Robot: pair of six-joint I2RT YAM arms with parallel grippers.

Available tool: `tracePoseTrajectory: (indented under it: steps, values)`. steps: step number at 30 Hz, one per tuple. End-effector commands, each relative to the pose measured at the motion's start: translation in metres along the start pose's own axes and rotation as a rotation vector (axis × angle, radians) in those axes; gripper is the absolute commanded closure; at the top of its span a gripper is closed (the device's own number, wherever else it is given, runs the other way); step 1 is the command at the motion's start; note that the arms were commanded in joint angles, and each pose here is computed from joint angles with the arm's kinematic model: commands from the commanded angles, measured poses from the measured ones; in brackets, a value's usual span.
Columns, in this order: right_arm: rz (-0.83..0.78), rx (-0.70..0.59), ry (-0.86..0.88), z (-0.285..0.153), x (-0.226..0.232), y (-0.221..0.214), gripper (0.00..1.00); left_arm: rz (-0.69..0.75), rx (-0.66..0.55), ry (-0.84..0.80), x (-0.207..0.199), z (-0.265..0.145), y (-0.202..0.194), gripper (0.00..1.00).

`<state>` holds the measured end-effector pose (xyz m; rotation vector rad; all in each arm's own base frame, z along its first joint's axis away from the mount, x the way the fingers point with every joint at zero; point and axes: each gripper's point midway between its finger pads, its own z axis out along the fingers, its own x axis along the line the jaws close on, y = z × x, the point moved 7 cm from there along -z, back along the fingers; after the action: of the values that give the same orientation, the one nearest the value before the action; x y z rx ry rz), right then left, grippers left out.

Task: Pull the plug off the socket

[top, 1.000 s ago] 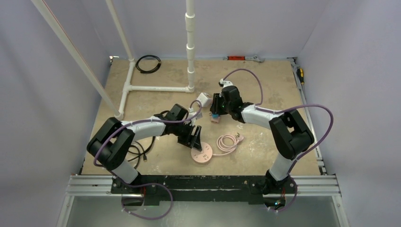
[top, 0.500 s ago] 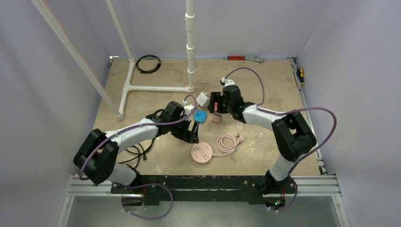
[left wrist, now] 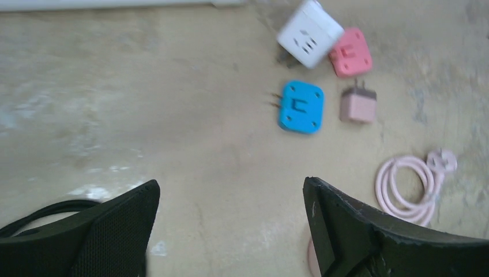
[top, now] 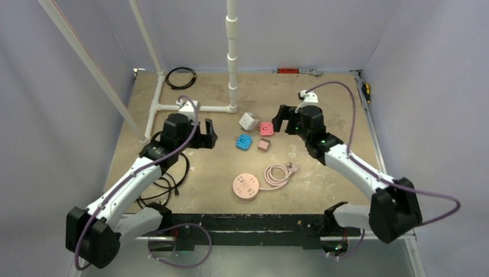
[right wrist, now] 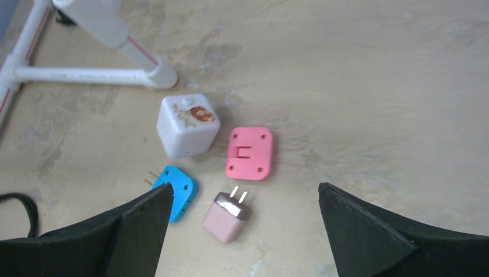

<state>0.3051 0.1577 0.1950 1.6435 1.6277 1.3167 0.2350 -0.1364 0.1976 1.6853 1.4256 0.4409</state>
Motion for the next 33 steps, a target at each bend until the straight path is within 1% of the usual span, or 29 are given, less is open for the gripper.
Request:
tracePoseTrajectory:
  steps: [1, 5, 11, 15, 19, 23, 33]
  values:
    - [0.029, -0.115, -0.078, -0.037, -0.029, 0.023, 0.01, -0.08, -0.184, 0.167, 0.032, -0.024, 0.032, 0.06]
    - [0.04, -0.219, -0.116, -0.072, -0.04, 0.039, 0.01, -0.083, -0.287, 0.249, 0.043, -0.046, 0.049, 0.06]
    - [-0.036, -0.479, -0.177, -0.127, -0.05, 0.071, 0.01, 0.006, -0.433, 0.273, 0.044, -0.078, 0.071, 0.07]
    - [-0.088, -0.598, -0.113, -0.148, -0.047, 0.077, 0.02, 0.048, -0.519, 0.24, 0.039, -0.097, 0.08, 0.06]
    - [-0.117, -0.701, -0.056, -0.164, -0.046, 0.072, 0.02, 0.077, -0.603, 0.227, 0.039, -0.117, 0.077, 0.06]
    - [-0.116, -0.718, -0.059, -0.167, -0.048, 0.069, 0.02, 0.065, -0.638, 0.303, 0.047, -0.129, 0.072, 0.04]
    - [-0.104, -0.713, -0.073, -0.168, -0.05, 0.069, 0.02, 0.059, -0.641, 0.328, 0.051, -0.132, 0.07, 0.02]
